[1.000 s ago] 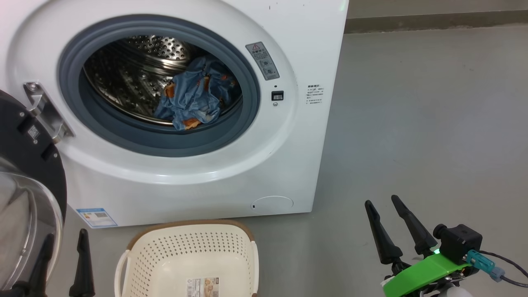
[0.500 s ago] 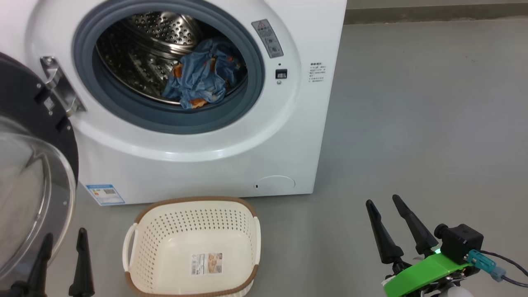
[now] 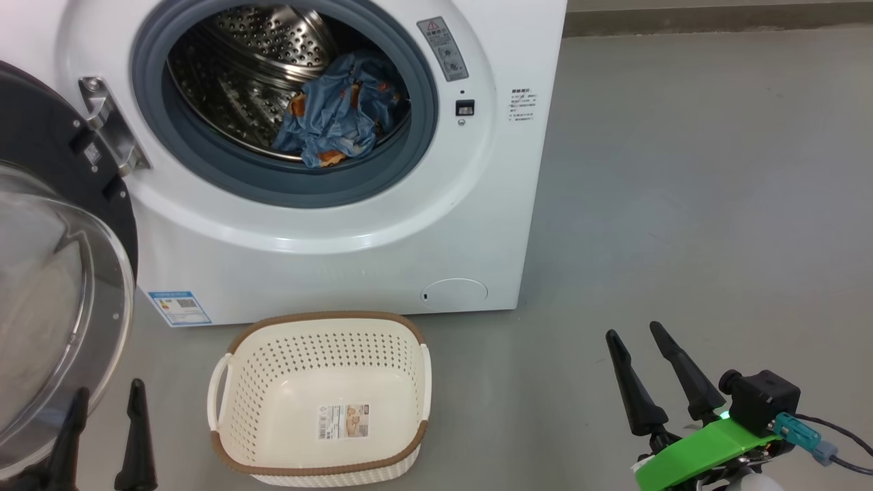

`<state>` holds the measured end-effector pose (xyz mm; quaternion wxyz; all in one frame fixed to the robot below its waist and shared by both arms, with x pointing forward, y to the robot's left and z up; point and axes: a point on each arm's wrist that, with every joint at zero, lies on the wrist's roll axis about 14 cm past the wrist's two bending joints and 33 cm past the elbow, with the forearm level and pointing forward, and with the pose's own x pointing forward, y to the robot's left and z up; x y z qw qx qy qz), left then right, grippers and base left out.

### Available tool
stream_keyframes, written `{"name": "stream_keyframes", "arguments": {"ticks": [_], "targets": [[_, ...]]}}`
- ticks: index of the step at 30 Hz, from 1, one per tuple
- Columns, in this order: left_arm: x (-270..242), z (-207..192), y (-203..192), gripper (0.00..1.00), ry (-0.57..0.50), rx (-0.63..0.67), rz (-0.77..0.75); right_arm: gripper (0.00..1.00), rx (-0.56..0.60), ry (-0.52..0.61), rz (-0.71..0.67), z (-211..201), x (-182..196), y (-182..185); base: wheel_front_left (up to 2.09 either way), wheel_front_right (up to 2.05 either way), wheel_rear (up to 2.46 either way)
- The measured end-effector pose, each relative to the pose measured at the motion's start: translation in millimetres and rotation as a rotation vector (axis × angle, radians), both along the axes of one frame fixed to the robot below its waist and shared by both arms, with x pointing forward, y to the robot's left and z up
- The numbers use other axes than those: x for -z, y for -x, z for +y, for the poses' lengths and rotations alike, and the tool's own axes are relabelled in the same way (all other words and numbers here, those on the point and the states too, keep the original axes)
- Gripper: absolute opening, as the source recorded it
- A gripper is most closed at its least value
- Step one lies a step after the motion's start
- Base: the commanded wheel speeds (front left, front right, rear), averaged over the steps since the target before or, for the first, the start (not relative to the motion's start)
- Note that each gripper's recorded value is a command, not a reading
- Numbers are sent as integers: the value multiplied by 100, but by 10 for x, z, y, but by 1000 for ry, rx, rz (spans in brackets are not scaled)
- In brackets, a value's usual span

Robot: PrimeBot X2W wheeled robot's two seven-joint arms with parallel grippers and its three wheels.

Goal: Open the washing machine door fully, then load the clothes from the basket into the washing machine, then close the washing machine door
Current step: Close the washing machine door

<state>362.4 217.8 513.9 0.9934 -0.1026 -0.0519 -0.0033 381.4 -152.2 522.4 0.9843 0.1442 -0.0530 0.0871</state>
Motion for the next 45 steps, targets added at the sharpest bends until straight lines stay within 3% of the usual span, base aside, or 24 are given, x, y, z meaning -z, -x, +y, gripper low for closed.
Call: {"name": "stream_keyframes", "arguments": {"ticks": [28, 45], "targets": [[36, 38, 34, 100, -1, -12, 11, 100, -7, 0, -4, 22, -15, -14, 0, 0, 0], [66, 464, 292, 100, -14, -168, 23, 100, -122, -2, 2, 430, 7, -168, 0, 0, 0]]}}
